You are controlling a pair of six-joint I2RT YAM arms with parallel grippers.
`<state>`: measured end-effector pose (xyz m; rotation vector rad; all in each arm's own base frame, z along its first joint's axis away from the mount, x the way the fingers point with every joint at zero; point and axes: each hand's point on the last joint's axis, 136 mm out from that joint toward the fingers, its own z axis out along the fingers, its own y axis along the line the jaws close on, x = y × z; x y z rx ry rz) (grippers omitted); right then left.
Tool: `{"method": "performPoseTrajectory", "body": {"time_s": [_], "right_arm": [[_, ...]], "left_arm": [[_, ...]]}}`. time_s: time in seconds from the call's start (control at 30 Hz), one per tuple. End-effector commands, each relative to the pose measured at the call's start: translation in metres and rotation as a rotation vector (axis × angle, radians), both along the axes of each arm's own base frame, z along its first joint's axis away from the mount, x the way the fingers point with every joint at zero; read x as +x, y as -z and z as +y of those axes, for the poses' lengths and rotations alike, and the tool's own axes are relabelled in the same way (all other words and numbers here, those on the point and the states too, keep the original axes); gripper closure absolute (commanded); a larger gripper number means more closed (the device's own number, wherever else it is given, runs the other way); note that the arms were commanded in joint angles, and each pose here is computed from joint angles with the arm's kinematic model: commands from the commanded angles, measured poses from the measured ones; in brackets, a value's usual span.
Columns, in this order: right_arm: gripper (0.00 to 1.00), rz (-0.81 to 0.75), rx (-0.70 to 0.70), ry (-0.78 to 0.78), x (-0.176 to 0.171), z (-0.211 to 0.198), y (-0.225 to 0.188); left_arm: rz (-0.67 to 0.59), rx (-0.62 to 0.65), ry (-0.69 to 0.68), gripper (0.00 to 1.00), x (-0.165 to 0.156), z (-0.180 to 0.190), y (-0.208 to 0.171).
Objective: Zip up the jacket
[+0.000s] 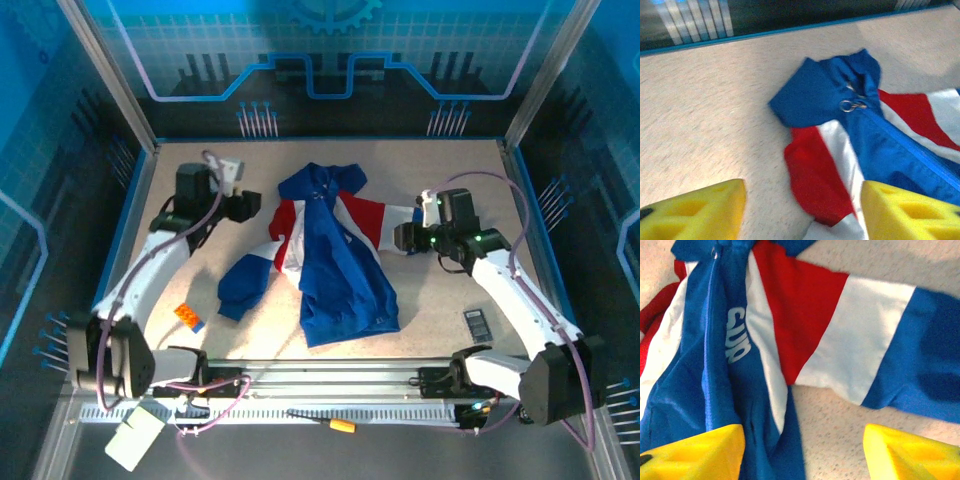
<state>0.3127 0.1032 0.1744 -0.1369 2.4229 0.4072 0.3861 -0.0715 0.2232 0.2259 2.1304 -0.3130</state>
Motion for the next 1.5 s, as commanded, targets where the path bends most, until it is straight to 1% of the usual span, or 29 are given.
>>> {"method": "performPoseTrajectory", "body": {"time_s": [0.0, 0.07, 0.1, 0.13, 0.17, 0.2, 0.27, 0.37, 0.5, 0.57, 0.7, 0.8, 0.83, 1.0, 1.17, 1.33, 1.4, 1.47], "right_arm": [[0.3, -0.084, -0.045, 0.052, 0.01, -0.023, -0.009], [0.25, -0.1, -0.043, 0.103, 0.012, -0.036, -0.003], [0.18, -0.115, -0.044, 0.141, 0.013, -0.045, -0.003], [0.02, -0.131, -0.053, 0.169, 0.015, -0.053, -0.001], [0.0, -0.146, -0.061, 0.188, 0.015, -0.06, 0.0], [0.0, -0.166, -0.072, 0.204, 0.017, -0.066, 0.0], [0.0, -0.203, -0.09, 0.221, 0.018, -0.075, 0.001], [0.0, -0.266, -0.123, 0.248, 0.02, -0.087, 0.001], [0.0, -0.306, -0.185, 0.286, 0.017, -0.1, 0.014], [0.0, -0.342, -0.193, 0.293, 0.017, -0.102, 0.023], [0.0, -0.542, -0.158, 0.289, 0.017, -0.099, 0.025], [0.0, -0.618, -0.138, 0.3, 0.013, -0.098, 0.033], [0.0, -0.609, -0.14, 0.297, 0.013, -0.098, 0.037], [0.0, -0.543, -0.144, 0.249, 0.023, -0.091, 0.049], [0.0, -0.591, -0.14, 0.243, 0.035, -0.09, 0.045], [0.0, -0.627, -0.124, 0.225, 0.051, -0.086, 0.042], [0.0, -0.6, -0.139, 0.206, 0.057, -0.085, 0.045], [0.0, -0.613, -0.155, 0.187, 0.062, -0.084, 0.044]], "left_arm": [[-0.058, -0.02, -0.156, 0.28, -0.018, 0.035, -0.008], [-0.066, -0.023, -0.213, 0.25, -0.031, 0.049, -0.003], [-0.078, -0.023, -0.253, 0.23, -0.038, 0.057, -0.002], [-0.094, -0.025, -0.304, 0.21, -0.044, 0.066, -0.002], [-0.109, -0.036, -0.349, 0.17, -0.049, 0.073, -0.001], [-0.136, -0.054, -0.394, 0.13, -0.054, 0.08, -0.002], [-0.178, -0.082, -0.472, 0.01, -0.063, 0.091, 0.003], [-0.203, -0.094, -0.548, 0.01, -0.073, 0.102, 0.018], [-0.176, -0.09, -0.562, 0.01, -0.08, 0.104, 0.045], [-0.167, -0.084, -0.569, 0.01, -0.082, 0.105, 0.061], [-0.169, -0.084, -0.626, 0.01, -0.086, 0.113, 0.085], [-0.223, -0.096, -0.593, 0.01, -0.084, 0.109, 0.09], [-0.242, -0.096, -0.568, 0.01, -0.081, 0.106, 0.089], [-0.249, -0.077, -0.481, 0.01, -0.069, 0.094, 0.098], [-0.32, -0.096, -0.391, 0.01, -0.057, 0.08, 0.092], [-0.329, -0.096, -0.298, 0.01, -0.039, 0.066, 0.092], [-0.342, -0.094, -0.28, 0.01, -0.031, 0.063, 0.091], [-0.345, -0.062, -0.249, 0.0, -0.024, 0.059, 0.093]]}}
